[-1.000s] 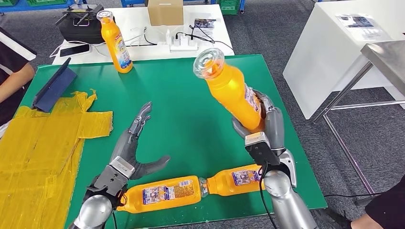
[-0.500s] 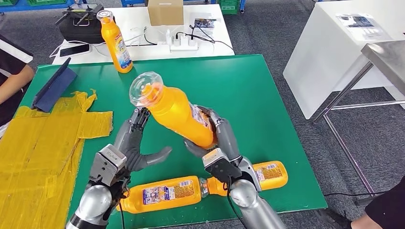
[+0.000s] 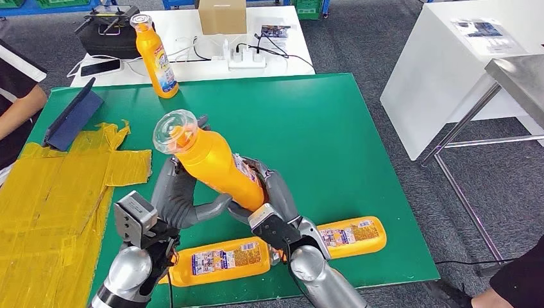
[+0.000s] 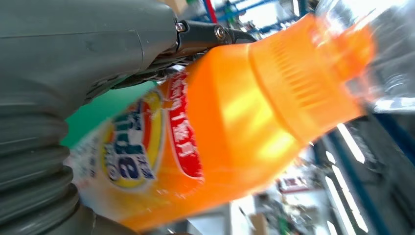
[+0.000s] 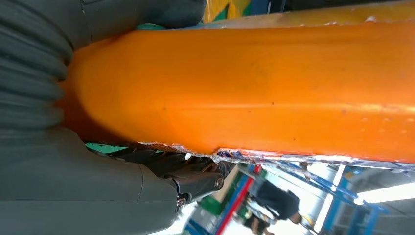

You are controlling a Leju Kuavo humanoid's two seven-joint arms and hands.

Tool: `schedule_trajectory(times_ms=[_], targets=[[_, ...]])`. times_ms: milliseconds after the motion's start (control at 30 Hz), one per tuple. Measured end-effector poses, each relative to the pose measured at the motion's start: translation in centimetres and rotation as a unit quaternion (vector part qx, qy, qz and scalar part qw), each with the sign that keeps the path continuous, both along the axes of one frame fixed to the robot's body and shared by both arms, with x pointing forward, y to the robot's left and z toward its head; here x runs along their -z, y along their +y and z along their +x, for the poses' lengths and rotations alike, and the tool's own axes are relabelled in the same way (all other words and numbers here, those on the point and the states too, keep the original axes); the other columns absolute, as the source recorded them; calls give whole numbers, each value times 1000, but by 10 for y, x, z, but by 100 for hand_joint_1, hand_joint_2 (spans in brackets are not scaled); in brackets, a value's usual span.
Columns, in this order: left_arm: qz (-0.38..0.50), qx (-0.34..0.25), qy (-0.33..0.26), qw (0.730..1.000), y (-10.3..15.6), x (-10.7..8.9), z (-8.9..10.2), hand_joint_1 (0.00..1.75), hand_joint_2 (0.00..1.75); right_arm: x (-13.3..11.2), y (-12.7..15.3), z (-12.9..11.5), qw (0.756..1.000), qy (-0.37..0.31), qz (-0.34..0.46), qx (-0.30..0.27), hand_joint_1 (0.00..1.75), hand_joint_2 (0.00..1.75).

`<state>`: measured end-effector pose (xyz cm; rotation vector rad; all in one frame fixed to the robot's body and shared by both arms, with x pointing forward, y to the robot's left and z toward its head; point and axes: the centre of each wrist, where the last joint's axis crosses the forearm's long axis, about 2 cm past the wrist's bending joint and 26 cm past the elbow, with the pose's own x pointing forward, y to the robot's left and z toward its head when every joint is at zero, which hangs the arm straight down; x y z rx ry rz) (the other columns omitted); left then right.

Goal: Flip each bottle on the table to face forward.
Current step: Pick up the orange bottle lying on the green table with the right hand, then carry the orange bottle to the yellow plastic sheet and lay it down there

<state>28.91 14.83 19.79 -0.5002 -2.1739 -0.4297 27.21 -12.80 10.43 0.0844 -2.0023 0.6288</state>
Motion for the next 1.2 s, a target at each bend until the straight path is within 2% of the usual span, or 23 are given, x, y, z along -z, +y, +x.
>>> schedule_trajectory(times_ms=[267,733,867,900,967,1067,1133,1200], targets=[[-34,33,-14,999,-4,-6,-3,175,175,3,13,-2,1000,-8,-2,-26,175,175],[-28,1,-17,999,-10,-8,-2,175,175,-9,27,-9,998,-42,-18,-30,171,175],[-27,-35,-20,999,-8,-7,3,175,175,-9,31,-11,999,-33,-9,-32,6,175],[-20,-56,-28,998,-6,-7,4,175,175,-10,32,-12,999,-33,-6,-32,0,175],[14,-116,-52,992,-1,-7,9,175,175,-11,34,-14,999,-36,-1,-28,0,175],[104,-222,-95,965,19,-10,22,175,175,-15,33,-19,999,-45,-7,-23,0,175],[193,-307,-125,924,41,-13,36,175,175,-17,31,-25,998,-50,-23,-18,0,175],[282,-383,-146,867,70,-16,52,175,175,-16,26,-33,998,-47,-42,-14,0,175]])
